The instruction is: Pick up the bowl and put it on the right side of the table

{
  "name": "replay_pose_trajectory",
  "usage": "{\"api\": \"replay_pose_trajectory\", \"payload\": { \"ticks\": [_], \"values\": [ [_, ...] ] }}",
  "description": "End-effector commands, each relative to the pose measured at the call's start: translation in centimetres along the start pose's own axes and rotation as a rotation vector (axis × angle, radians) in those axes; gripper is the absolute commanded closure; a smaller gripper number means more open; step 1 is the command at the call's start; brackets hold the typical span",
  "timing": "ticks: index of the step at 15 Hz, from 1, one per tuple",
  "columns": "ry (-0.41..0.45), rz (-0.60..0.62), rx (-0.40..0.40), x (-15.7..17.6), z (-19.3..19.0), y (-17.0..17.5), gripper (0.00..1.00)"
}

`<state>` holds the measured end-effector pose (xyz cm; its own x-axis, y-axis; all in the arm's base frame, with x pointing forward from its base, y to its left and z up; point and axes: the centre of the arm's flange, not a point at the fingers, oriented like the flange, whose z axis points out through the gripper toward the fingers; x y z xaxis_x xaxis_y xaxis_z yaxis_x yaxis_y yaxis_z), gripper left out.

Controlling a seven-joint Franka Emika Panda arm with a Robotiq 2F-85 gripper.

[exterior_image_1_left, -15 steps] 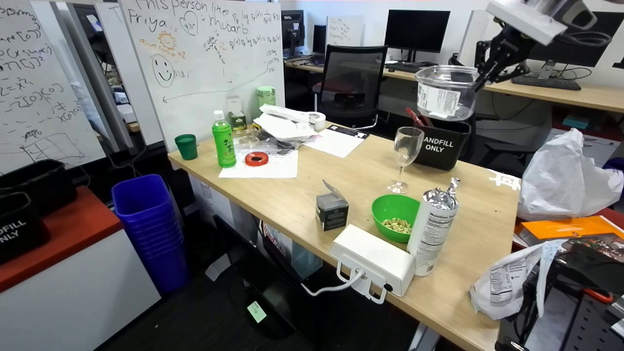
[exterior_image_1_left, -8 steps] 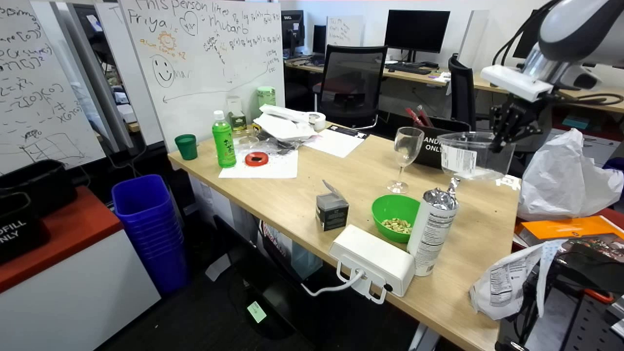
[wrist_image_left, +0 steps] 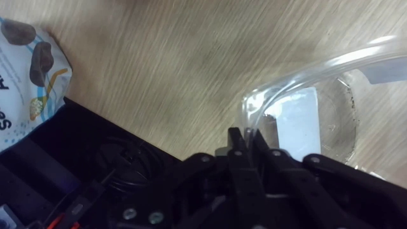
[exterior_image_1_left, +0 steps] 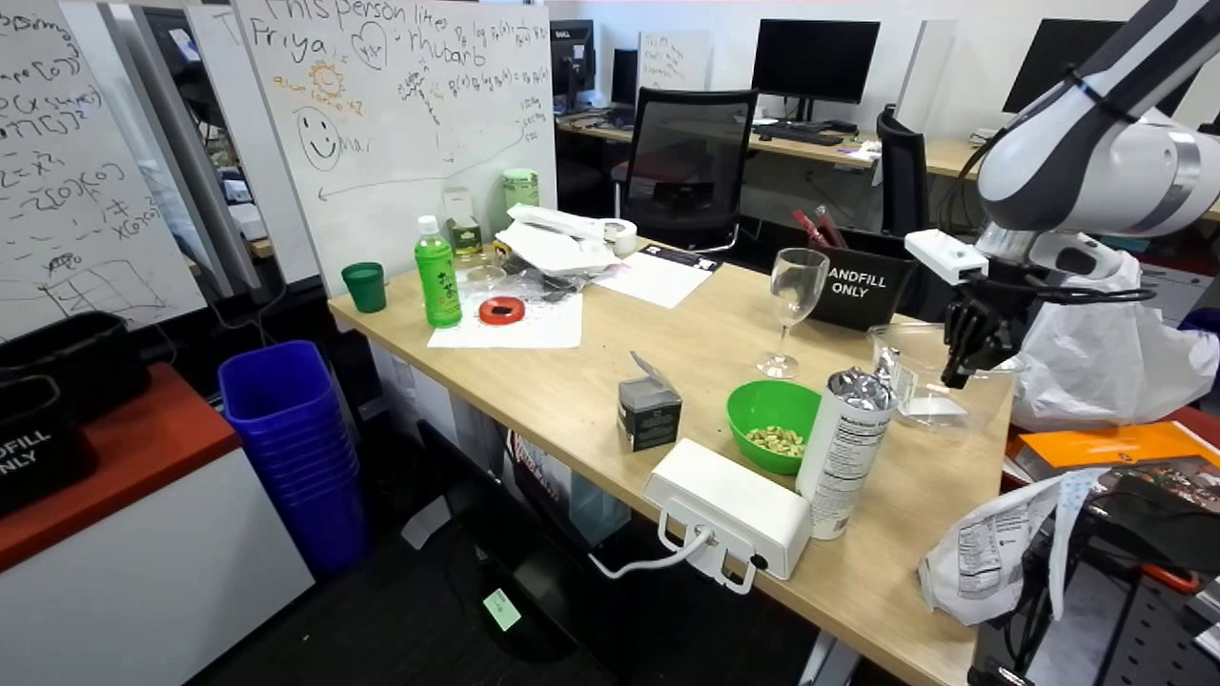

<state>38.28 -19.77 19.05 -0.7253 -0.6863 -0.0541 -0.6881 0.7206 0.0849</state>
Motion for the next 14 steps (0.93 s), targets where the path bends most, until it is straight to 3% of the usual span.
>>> {"api": "replay_pose_trajectory", "payload": {
  "ticks": [1,2,3,4,5,7,10,14],
  "values": [
    [-0.018,0.079,-0.001,-1.2,0.8,-1.0,0.98],
    [-0.027,0.089,0.001,-1.6,0.7,-1.1,0.98],
    [-0.032,0.09,0.001,-2.0,0.5,-1.1,0.9],
    [-0.026,0.083,0.014,-2.4,0.1,-1.3,0.65],
    [-0.018,0.07,0.029,-2.9,-0.6,-1.5,0.65],
    [-0.005,0.05,0.071,-3.9,-2.4,-1.8,0.55],
    [0.032,0.028,0.163,-5.3,-5.8,-2.7,0.32],
    [-0.008,-0.043,0.267,-6.6,-11.1,-3.2,0.05]
  ]
}}
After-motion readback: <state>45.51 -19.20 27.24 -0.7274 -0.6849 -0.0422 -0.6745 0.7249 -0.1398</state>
